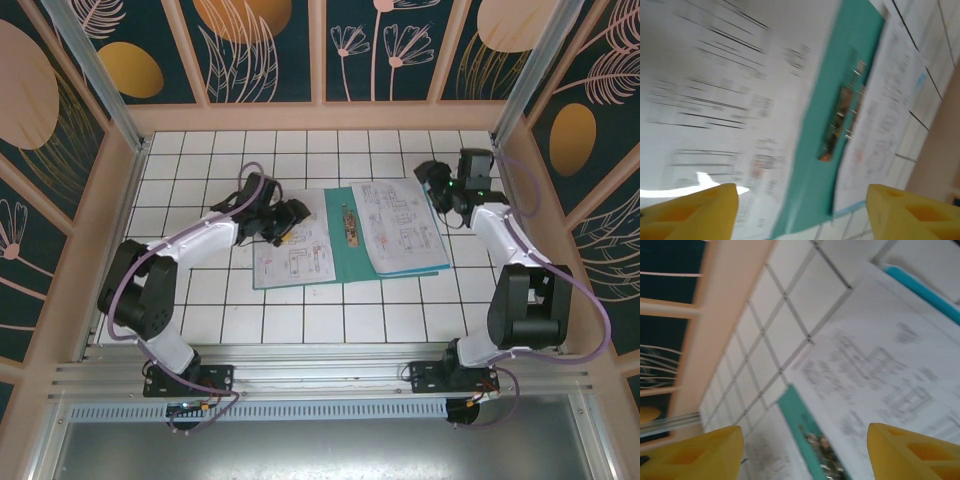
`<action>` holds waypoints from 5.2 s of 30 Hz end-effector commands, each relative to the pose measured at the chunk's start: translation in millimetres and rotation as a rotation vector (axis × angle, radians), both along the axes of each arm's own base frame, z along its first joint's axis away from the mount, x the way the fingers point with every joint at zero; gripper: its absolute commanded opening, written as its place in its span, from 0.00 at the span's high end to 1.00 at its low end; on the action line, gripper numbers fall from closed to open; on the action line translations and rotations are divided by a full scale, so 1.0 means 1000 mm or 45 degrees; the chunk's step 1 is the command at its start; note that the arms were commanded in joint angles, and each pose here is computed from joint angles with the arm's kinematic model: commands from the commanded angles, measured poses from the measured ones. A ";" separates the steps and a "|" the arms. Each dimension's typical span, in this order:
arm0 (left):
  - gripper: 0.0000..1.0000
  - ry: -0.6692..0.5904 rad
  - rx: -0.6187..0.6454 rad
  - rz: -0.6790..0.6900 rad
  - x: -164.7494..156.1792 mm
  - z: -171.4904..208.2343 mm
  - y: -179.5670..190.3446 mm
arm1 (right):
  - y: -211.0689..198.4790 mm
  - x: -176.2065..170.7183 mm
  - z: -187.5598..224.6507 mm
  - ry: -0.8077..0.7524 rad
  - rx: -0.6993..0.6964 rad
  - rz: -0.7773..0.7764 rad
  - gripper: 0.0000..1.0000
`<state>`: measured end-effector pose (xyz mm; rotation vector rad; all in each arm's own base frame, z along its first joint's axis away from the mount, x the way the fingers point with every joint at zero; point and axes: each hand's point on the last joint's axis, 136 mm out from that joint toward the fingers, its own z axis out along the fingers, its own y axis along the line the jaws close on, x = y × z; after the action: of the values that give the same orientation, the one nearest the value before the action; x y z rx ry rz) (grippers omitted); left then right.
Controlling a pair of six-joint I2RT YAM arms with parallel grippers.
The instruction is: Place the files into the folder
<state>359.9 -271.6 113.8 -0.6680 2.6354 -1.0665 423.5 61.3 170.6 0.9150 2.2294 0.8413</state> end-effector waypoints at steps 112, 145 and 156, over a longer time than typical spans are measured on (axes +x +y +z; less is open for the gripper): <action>1.00 0.376 -0.254 -0.324 -0.076 -0.068 -0.144 | 0.004 -0.048 -0.068 0.222 -0.170 -0.082 0.27; 0.78 0.375 -0.127 -0.262 -0.077 -0.076 -0.118 | 0.041 -0.062 -0.136 0.393 0.016 0.052 0.29; 0.79 0.339 -0.063 -0.237 -0.072 -0.070 -0.110 | 0.039 -0.054 -0.109 0.312 -0.003 0.038 0.28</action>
<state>282.0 -390.1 29.6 -0.6356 2.9826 -1.2096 363.8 99.4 42.0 1.0552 2.5019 0.7651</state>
